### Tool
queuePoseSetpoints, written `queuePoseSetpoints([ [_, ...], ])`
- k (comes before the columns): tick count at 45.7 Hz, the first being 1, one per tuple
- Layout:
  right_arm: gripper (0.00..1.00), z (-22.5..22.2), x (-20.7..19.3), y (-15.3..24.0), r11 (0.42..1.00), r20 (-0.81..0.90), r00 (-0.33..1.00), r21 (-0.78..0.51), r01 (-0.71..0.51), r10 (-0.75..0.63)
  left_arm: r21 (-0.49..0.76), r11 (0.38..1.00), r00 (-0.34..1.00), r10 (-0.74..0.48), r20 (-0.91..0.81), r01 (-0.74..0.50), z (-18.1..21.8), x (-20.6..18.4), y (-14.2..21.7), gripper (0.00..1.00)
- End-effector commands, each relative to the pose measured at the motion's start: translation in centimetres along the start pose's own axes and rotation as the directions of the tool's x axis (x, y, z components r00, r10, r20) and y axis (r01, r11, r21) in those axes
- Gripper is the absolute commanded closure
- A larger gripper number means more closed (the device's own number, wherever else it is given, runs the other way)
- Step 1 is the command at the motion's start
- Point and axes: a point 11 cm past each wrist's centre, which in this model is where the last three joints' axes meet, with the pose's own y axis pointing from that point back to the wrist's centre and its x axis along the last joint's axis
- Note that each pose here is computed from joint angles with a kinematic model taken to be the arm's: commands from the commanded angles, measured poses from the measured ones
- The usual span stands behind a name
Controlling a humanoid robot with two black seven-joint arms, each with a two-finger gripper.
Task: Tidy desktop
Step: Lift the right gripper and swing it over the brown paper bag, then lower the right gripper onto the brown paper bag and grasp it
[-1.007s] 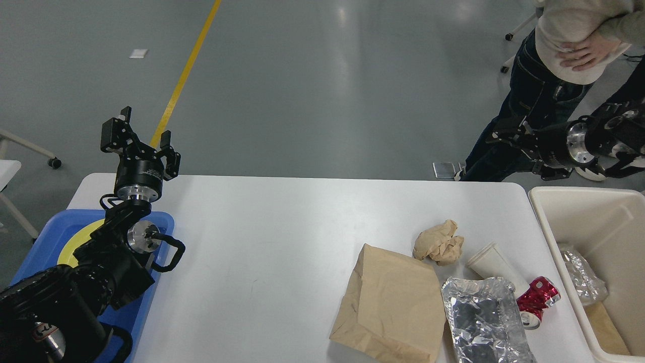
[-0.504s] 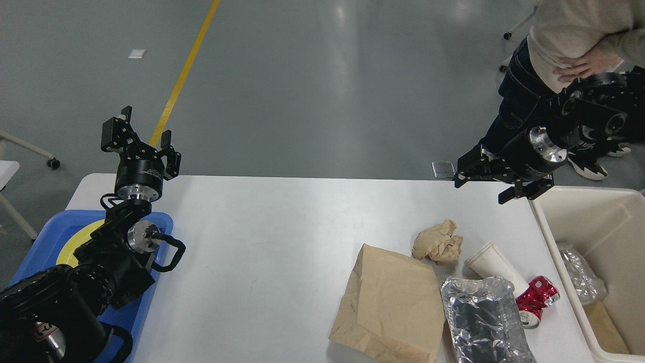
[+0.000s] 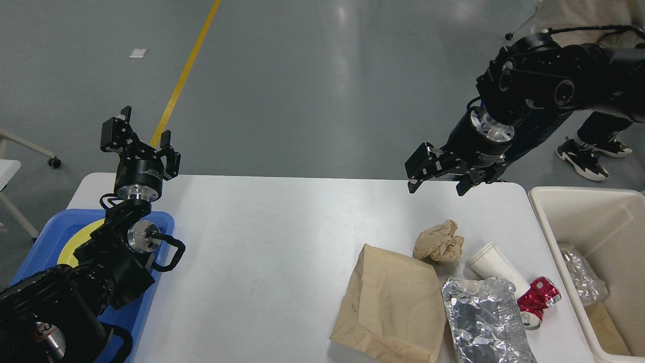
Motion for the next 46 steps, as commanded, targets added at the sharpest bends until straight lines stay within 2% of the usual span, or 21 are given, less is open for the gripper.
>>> queuePoseSetpoints([
  [1, 0.00, -2.9, 0.2, 0.0, 1.000, -0.073, 0.997, -0.014, 0.002, -0.003, 0.000, 1.000, 1.000, 0.000, 0.000, 0.000, 0.0, 0.0, 0.0, 0.04],
  [11, 0.00, -5.9, -0.9, -2.8, 0.997, -0.150, 0.986, -0.042, 0.063, -0.069, 0.000, 1.000, 1.000, 0.000, 0.000, 0.000, 0.0, 0.0, 0.0, 0.04],
  [17, 0.00, -6.4, -1.5, -4.0, 0.996, -0.153, 0.984, -0.029, 0.090, -0.093, 0.000, 1.000, 1.000, 0.000, 0.000, 0.000, 0.0, 0.0, 0.0, 0.04],
  [30, 0.00, -4.6, -4.7, -9.3, 0.976, -0.102, 0.970, -0.008, 0.219, -0.218, 0.000, 1.000, 1.000, 0.000, 0.000, 0.000, 0.0, 0.0, 0.0, 0.04],
  [36, 0.00, -6.5, -6.3, -11.4, 0.961, -0.097, 0.958, 0.029, 0.275, -0.271, 0.000, 1.000, 1.000, 0.000, 0.000, 0.000, 0.0, 0.0, 0.0, 0.04],
  [46, 0.00, -7.1, -6.7, -12.1, 0.954, -0.057, 0.957, 0.085, 0.288, -0.284, 0.000, 1.000, 1.000, 0.000, 0.000, 0.000, 0.0, 0.0, 0.0, 0.04],
])
